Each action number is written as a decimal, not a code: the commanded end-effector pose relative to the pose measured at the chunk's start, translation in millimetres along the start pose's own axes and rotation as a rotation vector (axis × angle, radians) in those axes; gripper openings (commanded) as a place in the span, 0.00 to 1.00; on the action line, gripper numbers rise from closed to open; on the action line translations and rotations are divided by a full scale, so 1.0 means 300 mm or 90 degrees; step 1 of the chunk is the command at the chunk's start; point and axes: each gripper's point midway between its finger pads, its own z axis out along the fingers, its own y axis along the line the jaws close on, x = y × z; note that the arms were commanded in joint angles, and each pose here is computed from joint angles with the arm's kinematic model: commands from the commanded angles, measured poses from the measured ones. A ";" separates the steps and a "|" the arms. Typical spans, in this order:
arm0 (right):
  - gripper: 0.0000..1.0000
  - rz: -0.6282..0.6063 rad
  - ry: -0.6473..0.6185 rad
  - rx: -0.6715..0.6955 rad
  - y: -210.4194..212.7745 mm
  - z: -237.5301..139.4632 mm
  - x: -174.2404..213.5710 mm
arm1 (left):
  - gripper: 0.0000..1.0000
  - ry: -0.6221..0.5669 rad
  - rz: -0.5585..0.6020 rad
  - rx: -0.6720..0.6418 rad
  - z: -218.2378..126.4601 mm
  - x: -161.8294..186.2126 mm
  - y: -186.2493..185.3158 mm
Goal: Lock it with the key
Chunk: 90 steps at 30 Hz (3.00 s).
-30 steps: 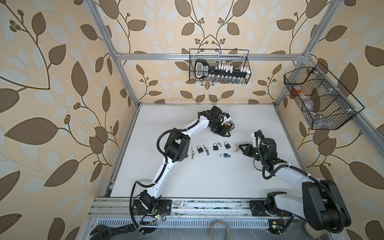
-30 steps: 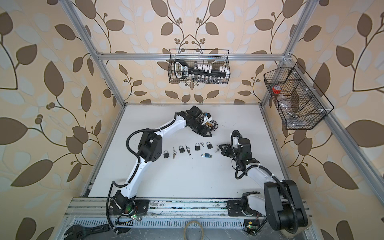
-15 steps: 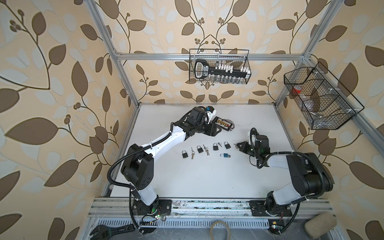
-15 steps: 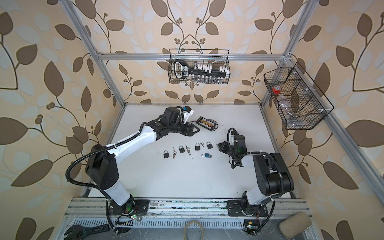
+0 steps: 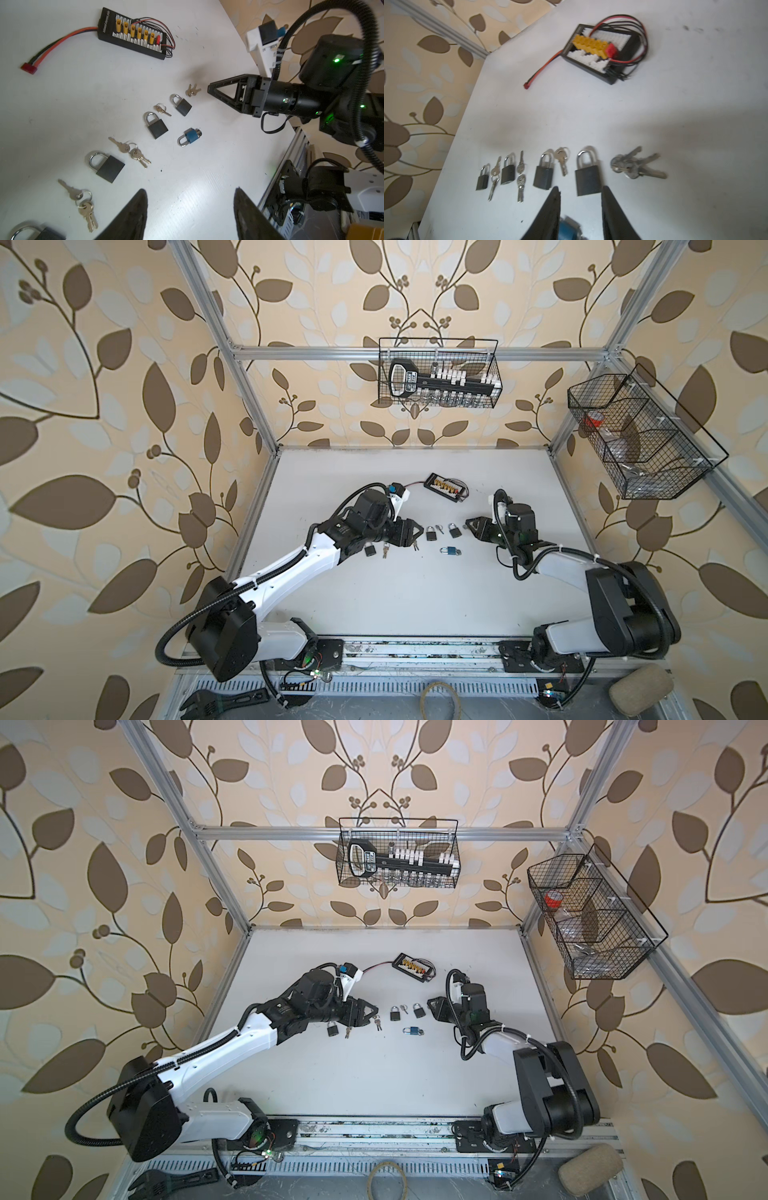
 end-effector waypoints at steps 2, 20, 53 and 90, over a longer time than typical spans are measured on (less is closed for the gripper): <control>0.42 -0.051 0.122 0.000 0.028 -0.021 0.187 | 0.64 -0.019 -0.065 0.010 -0.013 0.066 0.027; 0.65 -0.083 0.291 -0.048 0.084 0.121 0.308 | 0.64 -0.009 -0.106 -0.010 -0.063 0.199 0.080; 0.39 -0.310 0.394 0.233 0.061 0.087 0.426 | 0.64 -0.017 -0.099 -0.036 -0.077 0.208 0.107; 0.00 -0.303 0.175 -0.714 0.901 -0.533 0.047 | 0.68 -0.068 0.240 0.409 -0.386 -0.089 -0.505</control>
